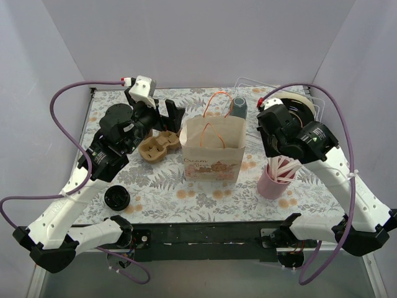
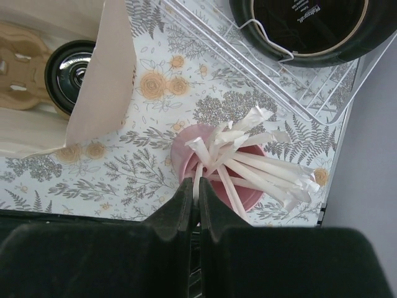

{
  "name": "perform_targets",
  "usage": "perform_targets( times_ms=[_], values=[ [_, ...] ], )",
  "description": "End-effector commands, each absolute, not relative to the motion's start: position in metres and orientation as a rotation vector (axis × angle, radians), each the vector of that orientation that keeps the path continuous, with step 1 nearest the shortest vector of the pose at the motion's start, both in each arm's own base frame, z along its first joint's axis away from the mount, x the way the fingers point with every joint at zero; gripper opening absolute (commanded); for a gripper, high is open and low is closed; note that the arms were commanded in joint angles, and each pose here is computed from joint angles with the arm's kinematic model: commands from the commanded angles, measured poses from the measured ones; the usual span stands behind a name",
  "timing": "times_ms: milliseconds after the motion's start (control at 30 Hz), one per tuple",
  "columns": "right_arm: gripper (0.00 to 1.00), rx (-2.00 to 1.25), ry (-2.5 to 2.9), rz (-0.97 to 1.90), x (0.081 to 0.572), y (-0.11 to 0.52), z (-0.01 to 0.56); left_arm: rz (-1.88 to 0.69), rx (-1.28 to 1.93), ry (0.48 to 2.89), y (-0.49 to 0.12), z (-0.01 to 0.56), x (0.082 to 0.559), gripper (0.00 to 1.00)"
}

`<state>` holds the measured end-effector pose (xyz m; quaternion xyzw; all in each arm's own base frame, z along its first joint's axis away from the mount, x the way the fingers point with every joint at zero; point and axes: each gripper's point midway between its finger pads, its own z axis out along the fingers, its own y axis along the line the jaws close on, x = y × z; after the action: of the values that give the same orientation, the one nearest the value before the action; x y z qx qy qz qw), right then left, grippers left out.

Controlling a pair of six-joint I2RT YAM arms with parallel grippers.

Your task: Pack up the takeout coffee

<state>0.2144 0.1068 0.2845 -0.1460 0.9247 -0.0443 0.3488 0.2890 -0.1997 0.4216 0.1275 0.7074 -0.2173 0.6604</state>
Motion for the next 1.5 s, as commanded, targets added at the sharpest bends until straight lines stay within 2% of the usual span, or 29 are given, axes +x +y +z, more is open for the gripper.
perform_targets(
  times_ms=[0, 233, 333, 700, 967, 1100, 1267, 1467],
  values=[
    [0.04, -0.284, 2.291, -0.052, 0.217, 0.102, 0.327, -0.487, 0.276, 1.552, -0.194, 0.434, 0.286, 0.98],
    [0.02, -0.102, 2.052, -0.021, 0.227, 0.083, 0.414, -0.482, 0.27, 1.533, -0.189, 0.44, 0.283, 0.98],
    [0.01, -0.077, 2.009, -0.035, 0.223, 0.072, 0.426, -0.473, 0.264, 1.523, -0.187, 0.442, 0.283, 0.98],
    [0.01, -0.017, 2.025, -0.026, 0.204, 0.055, 0.406, -0.48, 0.264, 1.523, -0.185, 0.442, 0.279, 0.98],
    [0.01, 0.108, 1.794, -0.048, 0.206, 0.026, 0.475, -0.473, 0.274, 1.524, -0.188, 0.443, 0.282, 0.98],
    [0.01, 0.101, 1.625, 0.03, 0.206, 0.026, 0.516, -0.476, 0.271, 1.525, -0.189, 0.443, 0.283, 0.98],
    [0.01, -0.077, 1.504, 0.271, 0.222, 0.088, 0.535, -0.473, 0.27, 1.528, -0.188, 0.441, 0.284, 0.98],
    [0.01, -0.303, 1.595, 0.623, 0.235, 0.189, 0.509, -0.484, 0.264, 1.533, -0.19, 0.439, 0.284, 0.98]
  ],
)
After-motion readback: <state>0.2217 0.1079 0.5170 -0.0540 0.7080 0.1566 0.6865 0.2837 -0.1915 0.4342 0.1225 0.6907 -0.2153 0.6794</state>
